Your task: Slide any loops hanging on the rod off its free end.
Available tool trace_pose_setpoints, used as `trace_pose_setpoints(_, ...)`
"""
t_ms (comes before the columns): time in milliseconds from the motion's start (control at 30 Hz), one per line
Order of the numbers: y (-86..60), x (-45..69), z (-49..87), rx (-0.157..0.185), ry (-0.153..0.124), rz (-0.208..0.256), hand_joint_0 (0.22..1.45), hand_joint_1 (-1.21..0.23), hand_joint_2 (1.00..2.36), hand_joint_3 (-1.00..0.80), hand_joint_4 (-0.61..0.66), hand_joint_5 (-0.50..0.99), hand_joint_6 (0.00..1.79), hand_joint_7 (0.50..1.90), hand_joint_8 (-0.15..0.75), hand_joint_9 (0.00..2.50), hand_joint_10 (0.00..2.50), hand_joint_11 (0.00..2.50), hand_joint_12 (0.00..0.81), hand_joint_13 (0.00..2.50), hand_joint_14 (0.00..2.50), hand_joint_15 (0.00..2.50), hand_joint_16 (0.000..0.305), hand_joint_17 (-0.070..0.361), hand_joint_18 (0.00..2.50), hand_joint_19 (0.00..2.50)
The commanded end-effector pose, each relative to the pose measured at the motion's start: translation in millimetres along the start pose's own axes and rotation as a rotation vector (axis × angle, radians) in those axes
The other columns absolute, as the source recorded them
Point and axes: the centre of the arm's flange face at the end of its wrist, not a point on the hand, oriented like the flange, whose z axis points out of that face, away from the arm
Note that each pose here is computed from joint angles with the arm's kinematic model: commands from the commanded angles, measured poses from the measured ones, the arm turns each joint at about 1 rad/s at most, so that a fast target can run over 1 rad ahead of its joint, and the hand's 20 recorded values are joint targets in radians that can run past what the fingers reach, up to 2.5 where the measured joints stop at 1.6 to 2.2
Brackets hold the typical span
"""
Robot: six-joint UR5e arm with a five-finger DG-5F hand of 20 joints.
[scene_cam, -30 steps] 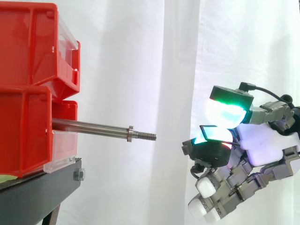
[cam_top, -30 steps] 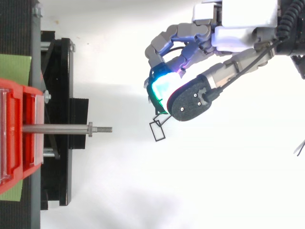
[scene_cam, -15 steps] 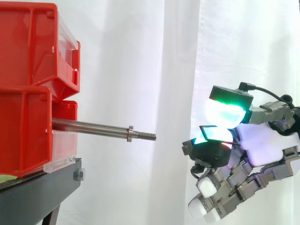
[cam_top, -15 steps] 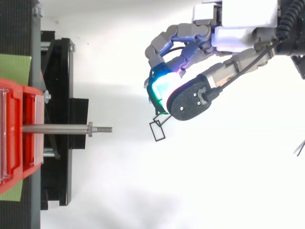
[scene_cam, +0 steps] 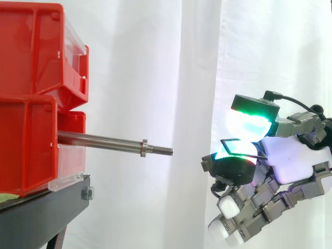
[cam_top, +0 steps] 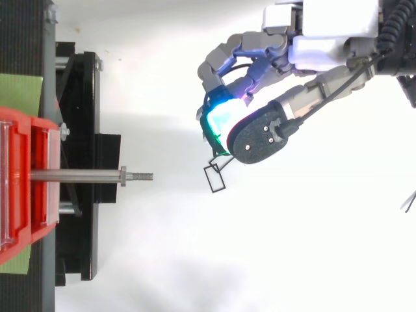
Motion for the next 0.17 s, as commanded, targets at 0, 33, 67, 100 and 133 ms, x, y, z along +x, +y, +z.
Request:
trace_pose_setpoints(0,-0.2,0.1,-0.1,0.0,0.0,0.001,0.62,-0.63,1.01,-0.27,0.03,-0.24,0.9,1.46,0.254,0.82,0.01,0.15,0.205,0.56,0.0,0.0,0.034,0.076,0.35,0.09)
trace_pose_setpoints(33,-0.2,0.1,-0.1,0.0,0.0,-0.001,0.62,-0.63,1.01,-0.27,0.03,-0.24,0.9,1.47,0.255,0.82,0.0,0.15,0.205,0.56,0.0,0.0,0.034,0.076,0.35,0.08)
trace_pose_setpoints(67,-0.2,0.1,-0.1,0.0,0.0,-0.001,0.62,-0.63,1.01,-0.27,0.03,-0.24,0.9,1.46,0.255,0.82,0.0,0.15,0.206,0.56,0.0,0.0,0.034,0.076,0.35,0.08)
trace_pose_setpoints(100,0.6,0.1,0.1,-0.001,0.0,0.001,0.62,-0.63,1.01,-0.27,0.03,-0.24,0.9,1.46,0.257,0.82,0.0,0.15,0.206,0.56,0.0,0.0,0.034,0.076,0.35,0.08)
trace_pose_setpoints(133,-0.2,-1.0,-0.4,0.0,-0.001,0.0,0.62,-0.63,1.01,-0.28,0.03,-0.24,0.9,1.46,0.258,0.82,0.01,0.16,0.205,0.56,0.0,0.0,0.034,0.076,0.35,0.08)
